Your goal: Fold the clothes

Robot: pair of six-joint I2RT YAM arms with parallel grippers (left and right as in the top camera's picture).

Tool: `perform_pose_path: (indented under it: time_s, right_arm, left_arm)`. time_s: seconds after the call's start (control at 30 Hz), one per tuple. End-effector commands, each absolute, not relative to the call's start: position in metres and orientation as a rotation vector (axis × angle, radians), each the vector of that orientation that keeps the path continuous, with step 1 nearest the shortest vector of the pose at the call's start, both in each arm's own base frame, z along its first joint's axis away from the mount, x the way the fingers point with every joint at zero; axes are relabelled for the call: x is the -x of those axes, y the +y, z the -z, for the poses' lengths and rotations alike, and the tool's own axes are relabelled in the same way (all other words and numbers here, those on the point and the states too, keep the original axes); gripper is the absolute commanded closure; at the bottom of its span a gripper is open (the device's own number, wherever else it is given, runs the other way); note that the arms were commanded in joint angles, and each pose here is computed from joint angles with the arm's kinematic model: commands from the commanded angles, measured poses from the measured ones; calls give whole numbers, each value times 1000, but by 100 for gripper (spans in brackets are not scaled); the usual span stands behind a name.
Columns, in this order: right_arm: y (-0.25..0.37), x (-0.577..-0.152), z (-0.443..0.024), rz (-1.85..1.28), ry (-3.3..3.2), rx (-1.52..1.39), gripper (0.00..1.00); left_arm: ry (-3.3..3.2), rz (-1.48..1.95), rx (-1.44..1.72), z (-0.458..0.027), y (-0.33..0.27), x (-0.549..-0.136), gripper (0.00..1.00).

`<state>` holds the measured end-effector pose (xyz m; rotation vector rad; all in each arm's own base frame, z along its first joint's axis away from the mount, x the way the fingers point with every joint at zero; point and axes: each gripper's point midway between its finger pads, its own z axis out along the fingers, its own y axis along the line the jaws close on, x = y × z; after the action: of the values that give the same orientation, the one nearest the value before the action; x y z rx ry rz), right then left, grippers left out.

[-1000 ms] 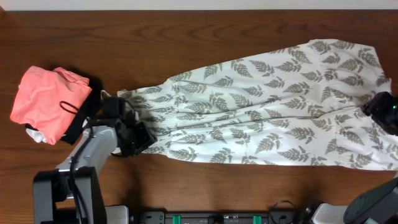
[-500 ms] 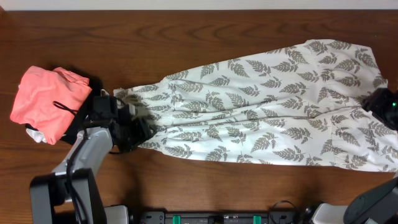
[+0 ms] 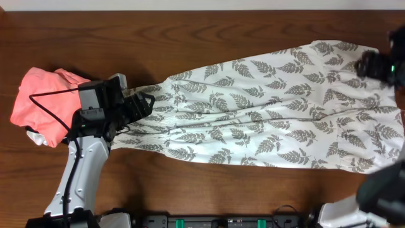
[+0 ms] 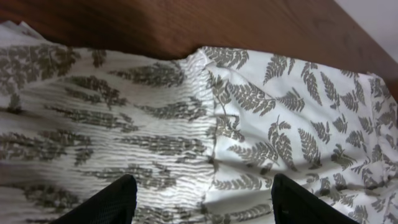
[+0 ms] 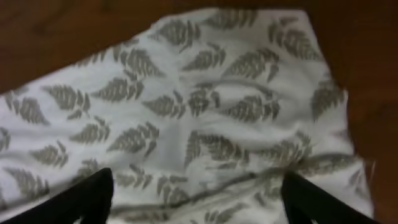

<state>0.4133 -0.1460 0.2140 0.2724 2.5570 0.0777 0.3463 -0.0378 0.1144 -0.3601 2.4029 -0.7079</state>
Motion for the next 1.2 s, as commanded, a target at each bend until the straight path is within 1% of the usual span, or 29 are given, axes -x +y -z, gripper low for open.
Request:
perform_pose_path:
  time_s: [0.0,0.13,0.17,0.37,0.5,0.6,0.83,1.17]
  right_arm:
    - [-154,-452,-200,-35,2607,-128,10]
    - [-165,-502,-178,-34,2617,-79,6]
    - [-170,-516,-169,-22,2614,-63,2]
    - [-193,-568,-115,9,2578,-32,1]
    - [-203,-583,-77,45,2580,-41,1]
    - [-209,-595,-56,66,2559,-35,1]
    - [-213,-610,-33,80,2522,-26,1]
    - [-204,-607,9,28,2577,-20,1]
  left_arm:
    - [2387,711,366,-117,-36,-352,30]
    - [2377,679,373,-118,-32,-355,30]
    - [2378,679,373,-118,-32,-355,30]
    - [2399,682,384,-114,-32,-350,30]
    - [2412,683,391,-112,-33,-348,30]
    - [2414,685,390,-111,-33,-348,30]
    - [2427,687,396,-109,-34,-345,30]
    - [2426,687,396,-109,-34,-345,30]
